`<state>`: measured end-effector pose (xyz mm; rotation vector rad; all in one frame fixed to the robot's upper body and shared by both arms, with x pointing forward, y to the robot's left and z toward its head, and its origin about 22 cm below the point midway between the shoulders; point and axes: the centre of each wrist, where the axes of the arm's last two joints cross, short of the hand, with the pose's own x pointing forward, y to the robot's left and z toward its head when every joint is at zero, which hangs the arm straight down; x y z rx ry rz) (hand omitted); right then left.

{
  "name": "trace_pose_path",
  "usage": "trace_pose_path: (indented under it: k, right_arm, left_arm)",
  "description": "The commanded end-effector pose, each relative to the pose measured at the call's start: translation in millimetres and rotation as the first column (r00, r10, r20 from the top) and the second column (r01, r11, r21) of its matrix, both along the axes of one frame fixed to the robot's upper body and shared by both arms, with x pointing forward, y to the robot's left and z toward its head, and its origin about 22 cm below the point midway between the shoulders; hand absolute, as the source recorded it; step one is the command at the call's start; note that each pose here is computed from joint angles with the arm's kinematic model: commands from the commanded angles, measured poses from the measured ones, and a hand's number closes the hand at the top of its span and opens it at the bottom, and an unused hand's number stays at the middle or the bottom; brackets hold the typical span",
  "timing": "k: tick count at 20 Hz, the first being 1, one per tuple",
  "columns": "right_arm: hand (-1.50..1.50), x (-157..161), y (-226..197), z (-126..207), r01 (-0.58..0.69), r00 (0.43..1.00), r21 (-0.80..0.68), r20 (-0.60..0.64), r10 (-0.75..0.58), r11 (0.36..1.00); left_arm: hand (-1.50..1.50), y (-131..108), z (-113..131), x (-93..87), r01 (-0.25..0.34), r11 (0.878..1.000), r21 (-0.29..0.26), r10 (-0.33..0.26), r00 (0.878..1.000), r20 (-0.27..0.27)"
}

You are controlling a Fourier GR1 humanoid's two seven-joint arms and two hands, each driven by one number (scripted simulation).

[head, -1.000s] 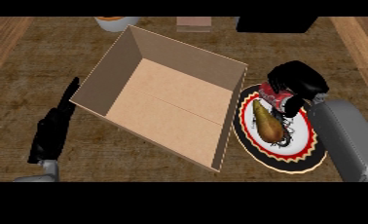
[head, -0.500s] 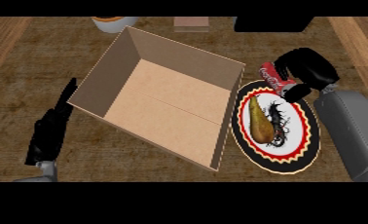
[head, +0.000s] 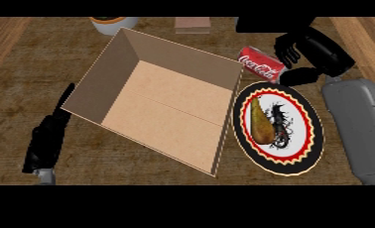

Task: Pick the can from the plate and place it in the cardboard box

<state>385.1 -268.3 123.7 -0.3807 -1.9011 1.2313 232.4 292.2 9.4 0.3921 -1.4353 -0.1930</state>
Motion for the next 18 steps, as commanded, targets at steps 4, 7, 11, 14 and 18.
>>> trace_pose_path:
  k: [4, 7, 11, 14, 18]
  right_arm:
    - [1.50, -23.7, 32.7, 45.9, -0.167, 0.986, 0.143, 0.004, 0.168, 0.976]
    - [1.50, -38.1, 55.8, 78.6, -0.158, 0.987, 0.149, 0.005, 0.159, 0.976]
    - [1.50, -26.8, 113.2, 89.5, -0.136, 0.990, 0.135, -0.023, 0.141, 0.981]
    - [1.50, -36.7, 153.3, 87.0, -0.126, 0.991, 0.119, -0.021, 0.129, 0.985]
    - [1.50, -30.6, 184.9, 83.9, -0.124, 0.989, 0.076, -0.071, 0.130, 0.989]
  left_arm:
    - [0.00, -6.3, -1.0, -4.6, 0.003, 1.000, -0.009, -0.003, 1.000, 0.002]
    - [0.00, 0.7, -1.4, 2.7, -0.012, 1.000, 0.000, 0.012, 1.000, 0.011]
    - [0.00, -20.9, 7.6, -5.7, 0.013, 1.000, -0.022, -0.013, 1.000, 0.007]
    - [0.00, -10.3, -7.8, 17.1, 0.008, 1.000, -0.014, -0.008, 1.000, 0.017]
    - [0.00, -10.2, 14.4, 26.6, 0.013, 1.000, -0.002, -0.012, 1.000, 0.015]
